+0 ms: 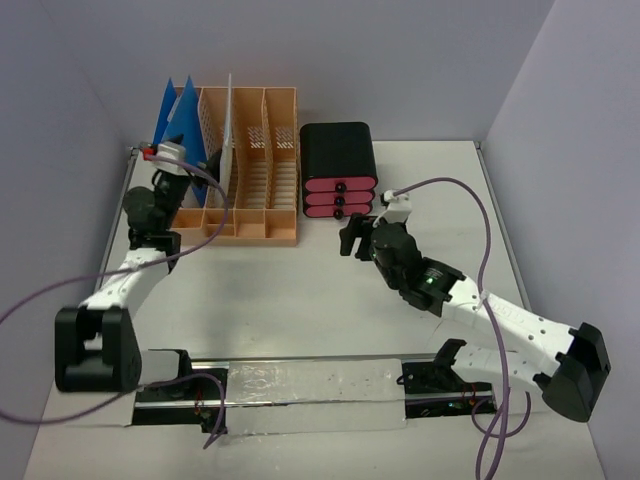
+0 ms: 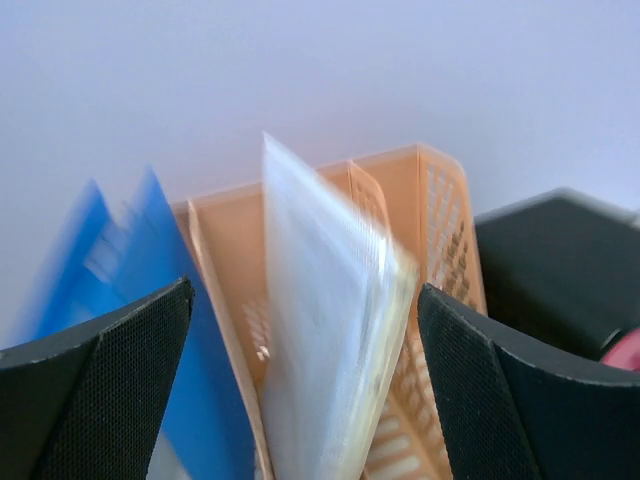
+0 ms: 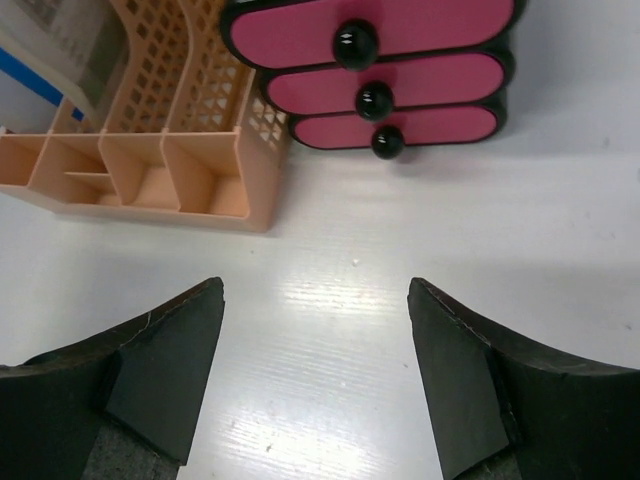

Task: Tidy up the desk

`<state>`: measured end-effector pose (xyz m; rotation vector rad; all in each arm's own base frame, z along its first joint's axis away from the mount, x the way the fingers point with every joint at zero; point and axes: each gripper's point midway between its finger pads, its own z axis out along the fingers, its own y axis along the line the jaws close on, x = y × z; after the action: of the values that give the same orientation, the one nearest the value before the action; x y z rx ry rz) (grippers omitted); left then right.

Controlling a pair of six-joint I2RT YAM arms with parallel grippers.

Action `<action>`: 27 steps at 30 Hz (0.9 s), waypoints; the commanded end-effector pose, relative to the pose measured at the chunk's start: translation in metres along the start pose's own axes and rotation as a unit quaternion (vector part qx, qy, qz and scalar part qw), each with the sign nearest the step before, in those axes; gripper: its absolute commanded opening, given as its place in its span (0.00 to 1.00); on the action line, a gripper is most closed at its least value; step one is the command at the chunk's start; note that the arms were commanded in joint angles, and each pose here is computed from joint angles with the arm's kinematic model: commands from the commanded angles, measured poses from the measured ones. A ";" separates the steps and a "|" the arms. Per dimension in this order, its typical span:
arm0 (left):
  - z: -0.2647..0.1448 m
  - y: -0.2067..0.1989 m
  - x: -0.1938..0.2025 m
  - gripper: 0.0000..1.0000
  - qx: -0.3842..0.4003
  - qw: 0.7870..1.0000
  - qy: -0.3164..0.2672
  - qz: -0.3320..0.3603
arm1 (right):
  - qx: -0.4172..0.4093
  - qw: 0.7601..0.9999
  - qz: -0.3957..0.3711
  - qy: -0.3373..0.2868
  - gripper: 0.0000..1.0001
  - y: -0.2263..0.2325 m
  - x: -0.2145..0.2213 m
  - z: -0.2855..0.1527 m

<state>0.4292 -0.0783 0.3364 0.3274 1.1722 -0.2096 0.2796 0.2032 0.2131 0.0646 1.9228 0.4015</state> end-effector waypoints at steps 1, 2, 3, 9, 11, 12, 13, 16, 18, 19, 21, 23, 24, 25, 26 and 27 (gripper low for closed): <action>-0.029 -0.003 -0.005 0.99 -0.019 0.992 0.115 -0.041 | 0.028 0.998 0.050 0.024 0.83 -0.029 0.002 -0.016; -0.039 -0.005 -0.007 0.99 -0.016 0.991 0.131 -0.032 | 0.027 0.997 0.060 0.032 0.83 -0.033 0.008 -0.018; -0.044 -0.005 -0.017 0.99 -0.015 0.992 0.127 -0.019 | 0.030 0.997 0.069 0.028 0.83 -0.039 0.005 -0.020; -0.132 0.002 0.021 0.99 -0.061 0.948 0.313 0.020 | 0.096 0.990 0.100 0.012 0.85 -0.104 0.018 -0.041; -0.161 0.001 0.043 0.99 -0.069 0.933 0.353 0.029 | 0.124 0.988 0.095 0.005 0.89 -0.120 0.021 -0.047; -0.172 0.000 0.053 0.99 -0.070 0.927 0.368 0.034 | 0.131 0.987 0.094 0.003 0.89 -0.124 0.022 -0.048; -0.190 -0.002 0.068 0.99 -0.070 0.916 0.393 0.041 | 0.138 0.986 0.092 0.002 0.91 -0.128 0.023 -0.049; -0.231 -0.002 0.108 0.99 -0.079 0.883 0.459 0.057 | 0.149 0.985 0.082 0.009 0.93 -0.135 0.029 -0.047; -0.262 0.003 0.132 0.99 -0.094 0.855 0.504 0.074 | 0.165 0.984 0.070 0.024 0.93 -0.141 0.039 -0.044; -0.271 0.003 0.139 0.99 -0.097 0.848 0.515 0.077 | 0.174 0.982 0.064 0.033 0.93 -0.144 0.044 -0.043; -0.288 0.002 0.151 0.99 -0.102 0.838 0.531 0.077 | 0.196 0.978 0.057 0.045 0.93 -0.154 0.054 -0.042; -0.294 -0.001 0.156 0.99 -0.105 0.840 0.528 0.070 | 0.199 0.977 0.058 0.047 0.93 -0.154 0.055 -0.041; -0.291 0.000 0.155 0.99 -0.109 0.846 0.518 0.067 | 0.191 0.979 0.051 0.051 0.93 -0.151 0.054 -0.040; -0.289 0.002 0.153 0.99 -0.118 0.849 0.510 0.067 | 0.189 0.979 0.048 0.051 0.93 -0.150 0.053 -0.040; -0.289 0.004 0.152 0.99 -0.125 0.850 0.507 0.067 | 0.193 0.979 0.047 0.049 0.93 -0.152 0.052 -0.040; -0.289 0.005 0.153 0.99 -0.129 0.850 0.506 0.068 | 0.200 0.978 0.049 0.043 0.93 -0.154 0.051 -0.041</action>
<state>0.2266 0.0216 0.0741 0.3399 2.2788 0.2388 0.2425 0.0703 0.1268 0.3955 2.1055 0.1273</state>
